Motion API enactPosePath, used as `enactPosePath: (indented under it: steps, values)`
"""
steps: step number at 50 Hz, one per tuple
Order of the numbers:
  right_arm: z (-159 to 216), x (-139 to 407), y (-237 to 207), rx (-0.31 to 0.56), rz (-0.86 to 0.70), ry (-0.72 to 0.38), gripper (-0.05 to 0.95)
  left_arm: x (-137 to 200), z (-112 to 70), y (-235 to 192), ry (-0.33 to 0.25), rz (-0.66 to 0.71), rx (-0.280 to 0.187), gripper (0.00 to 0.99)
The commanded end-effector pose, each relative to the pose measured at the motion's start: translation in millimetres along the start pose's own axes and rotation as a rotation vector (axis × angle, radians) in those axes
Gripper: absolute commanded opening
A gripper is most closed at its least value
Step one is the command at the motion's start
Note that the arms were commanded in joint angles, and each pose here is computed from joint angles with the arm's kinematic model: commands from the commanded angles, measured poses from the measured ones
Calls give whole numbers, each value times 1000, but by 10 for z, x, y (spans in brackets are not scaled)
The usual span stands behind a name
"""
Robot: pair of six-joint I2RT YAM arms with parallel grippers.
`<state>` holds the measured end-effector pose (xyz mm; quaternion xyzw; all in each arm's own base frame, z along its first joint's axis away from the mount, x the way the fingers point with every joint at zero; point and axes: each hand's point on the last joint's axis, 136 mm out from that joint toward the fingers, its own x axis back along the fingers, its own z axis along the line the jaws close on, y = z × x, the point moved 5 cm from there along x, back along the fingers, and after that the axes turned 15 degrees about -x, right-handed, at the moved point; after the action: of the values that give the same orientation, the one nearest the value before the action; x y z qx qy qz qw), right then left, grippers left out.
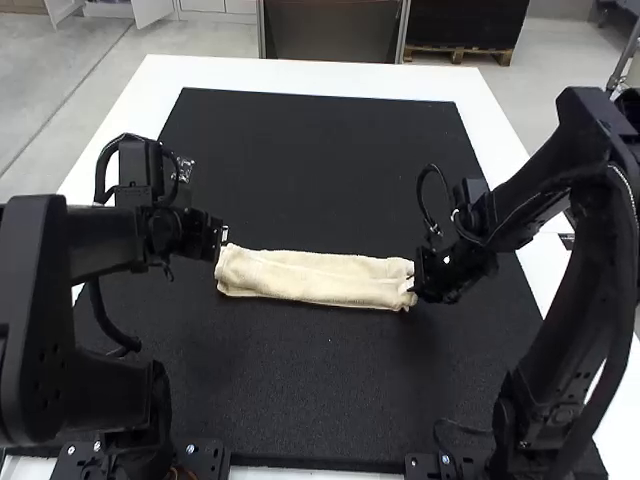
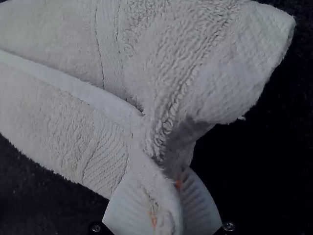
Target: Fold the towel.
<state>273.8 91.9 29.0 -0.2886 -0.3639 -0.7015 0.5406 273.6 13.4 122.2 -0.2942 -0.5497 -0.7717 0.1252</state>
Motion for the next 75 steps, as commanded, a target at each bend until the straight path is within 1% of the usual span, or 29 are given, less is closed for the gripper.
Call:
enactPosePath:
  steps: [1, 6, 8, 15, 21, 25, 31, 38, 41, 54, 62, 75]
  values:
    - [113, 40, 78, 14, -5, 41, -20, 10, 12, 38, 2, -21, 20, 954]
    - [202, 111, 163, 27, -20, 54, -21, 2, 19, 28, 3, -18, 24, 952]
    - [237, 143, 209, 30, -34, 58, -20, 1, 21, 26, 5, -18, 37, 952]
    - [317, 192, 255, 16, -33, 83, -21, 1, 42, 37, 19, -27, 49, 952]
    - [359, 216, 265, 18, -19, 99, -20, 0, 74, 41, 42, -25, 56, 954]
    - [412, 233, 268, 26, -6, 109, -21, 5, 118, 55, 74, -28, 52, 954]
    - [565, 223, 229, 62, 23, 135, -20, 5, 149, 52, 97, -25, 65, 954]
    - [760, 178, 186, 109, 50, 156, -20, 13, 207, 53, 137, -21, 68, 956]
    - [843, 155, 159, 123, 62, 165, -20, 17, 225, 37, 144, -18, 75, 956]
    - [1178, 6, 76, 186, 85, 210, -20, 62, 385, -34, 195, -7, 109, 956]
    - [1357, -97, 43, 234, 114, 226, -20, 79, 433, -60, 210, -3, 121, 954]
    - [1653, -295, 15, 304, 160, 247, -20, 81, 446, -47, 216, -12, 119, 954]
